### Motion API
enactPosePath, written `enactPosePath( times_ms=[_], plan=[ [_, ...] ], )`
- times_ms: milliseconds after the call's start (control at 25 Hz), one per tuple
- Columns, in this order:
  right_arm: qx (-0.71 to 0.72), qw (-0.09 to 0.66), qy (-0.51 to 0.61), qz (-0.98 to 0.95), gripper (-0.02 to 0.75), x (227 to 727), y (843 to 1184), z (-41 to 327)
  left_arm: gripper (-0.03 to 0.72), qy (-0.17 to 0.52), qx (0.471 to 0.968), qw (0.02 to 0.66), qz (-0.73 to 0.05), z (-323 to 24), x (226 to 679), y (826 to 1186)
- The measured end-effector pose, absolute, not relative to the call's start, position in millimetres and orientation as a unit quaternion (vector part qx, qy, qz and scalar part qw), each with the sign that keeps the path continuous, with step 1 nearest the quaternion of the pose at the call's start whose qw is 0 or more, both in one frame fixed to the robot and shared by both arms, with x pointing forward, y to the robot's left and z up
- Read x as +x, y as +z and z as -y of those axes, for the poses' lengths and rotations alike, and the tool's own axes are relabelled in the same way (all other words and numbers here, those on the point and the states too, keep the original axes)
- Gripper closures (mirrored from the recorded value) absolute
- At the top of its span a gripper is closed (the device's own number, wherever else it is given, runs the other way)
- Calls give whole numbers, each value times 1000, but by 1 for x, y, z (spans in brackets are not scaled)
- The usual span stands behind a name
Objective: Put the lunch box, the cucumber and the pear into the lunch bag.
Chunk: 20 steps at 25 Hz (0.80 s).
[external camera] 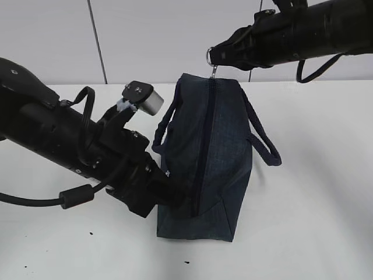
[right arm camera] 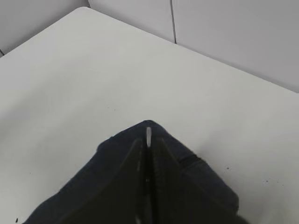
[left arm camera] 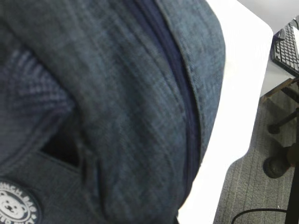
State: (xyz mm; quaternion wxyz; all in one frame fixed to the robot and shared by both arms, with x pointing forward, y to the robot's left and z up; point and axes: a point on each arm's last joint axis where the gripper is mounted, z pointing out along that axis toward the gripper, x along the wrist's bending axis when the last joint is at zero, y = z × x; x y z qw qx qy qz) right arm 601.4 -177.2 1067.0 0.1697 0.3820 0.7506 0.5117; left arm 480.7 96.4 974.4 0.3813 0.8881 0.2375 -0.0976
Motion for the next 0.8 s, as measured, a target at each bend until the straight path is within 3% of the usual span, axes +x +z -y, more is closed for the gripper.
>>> enactPosePath(
  times_ms=[800],
  plan=[
    [409, 111, 526, -738, 732, 674, 1034, 192, 698, -126, 890, 378, -222, -96, 475, 975]
  ],
)
